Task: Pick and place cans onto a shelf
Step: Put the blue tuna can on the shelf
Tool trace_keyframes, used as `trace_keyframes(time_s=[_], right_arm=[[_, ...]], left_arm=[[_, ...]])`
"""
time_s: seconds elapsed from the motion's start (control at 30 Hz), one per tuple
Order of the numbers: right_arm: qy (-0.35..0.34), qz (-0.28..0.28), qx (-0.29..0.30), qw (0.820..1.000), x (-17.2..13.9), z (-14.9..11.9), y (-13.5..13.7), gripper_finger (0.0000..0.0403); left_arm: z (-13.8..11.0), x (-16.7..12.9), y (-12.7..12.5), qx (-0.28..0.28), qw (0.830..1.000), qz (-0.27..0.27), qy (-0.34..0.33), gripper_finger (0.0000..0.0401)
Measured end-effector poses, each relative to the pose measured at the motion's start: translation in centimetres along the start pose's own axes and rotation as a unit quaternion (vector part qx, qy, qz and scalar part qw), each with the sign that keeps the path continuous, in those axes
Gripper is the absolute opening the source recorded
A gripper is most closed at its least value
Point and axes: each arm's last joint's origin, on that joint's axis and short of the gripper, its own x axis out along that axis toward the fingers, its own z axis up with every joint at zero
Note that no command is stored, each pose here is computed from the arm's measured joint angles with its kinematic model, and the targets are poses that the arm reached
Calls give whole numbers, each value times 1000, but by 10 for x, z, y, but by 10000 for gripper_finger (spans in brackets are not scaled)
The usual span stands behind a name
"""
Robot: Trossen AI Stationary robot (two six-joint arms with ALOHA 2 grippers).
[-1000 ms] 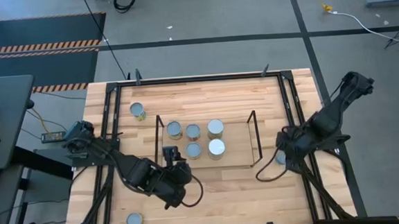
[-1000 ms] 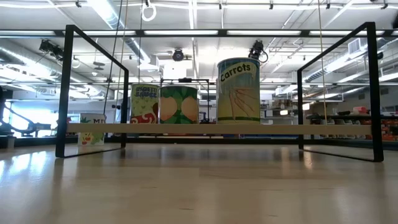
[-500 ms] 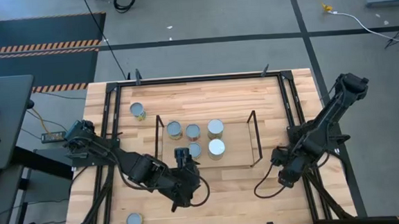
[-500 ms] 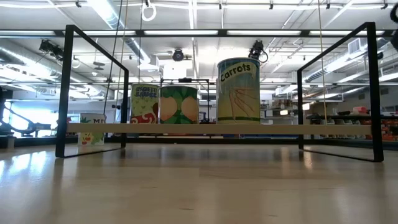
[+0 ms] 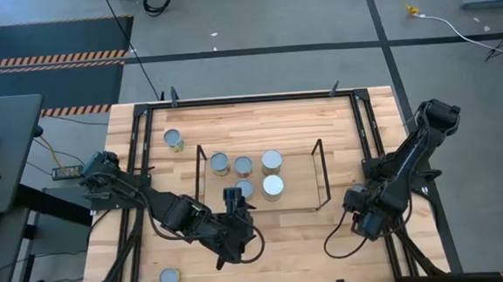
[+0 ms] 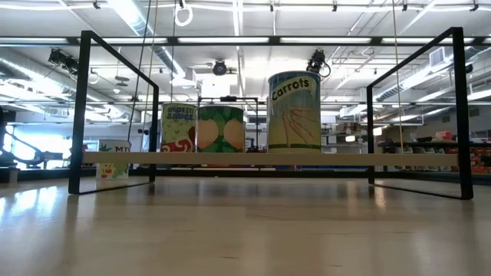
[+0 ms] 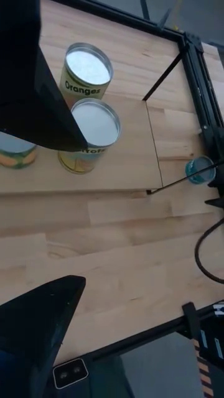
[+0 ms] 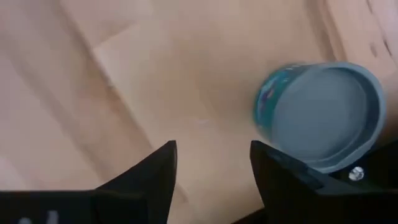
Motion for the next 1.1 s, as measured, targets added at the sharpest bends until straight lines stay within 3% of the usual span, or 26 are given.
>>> trace_keyframes(time_s=[0.1,0.2,0.37,0.53,0.67,0.87,1.0,1.1], right_arm=[[-7,1,-18,1000,-13,2,5,200],[-29,-56,-27,998,-17,3,-5,197],[-33,-92,-26,995,3,3,-19,197],[-6,-63,-12,998,27,1,-25,188],[0,-58,-18,998,24,1,-22,161],[13,1,-124,992,17,2,-6,81],[12,47,-164,985,16,3,6,18],[14,72,-180,981,11,4,15,11]], left_arm=[[0,0,0,-1,1000,0,-1,347],[1,1,1,2,1000,2,-2,347],[2,1,2,3,1000,2,-7,347],[2,0,0,4,1000,-1,-8,347],[1,0,-1,5,1000,-19,-4,347],[2,0,-1,9,1000,-23,-4,347],[3,2,4,9,1000,-6,-6,347],[3,4,7,5,1000,-2,-4,347]])
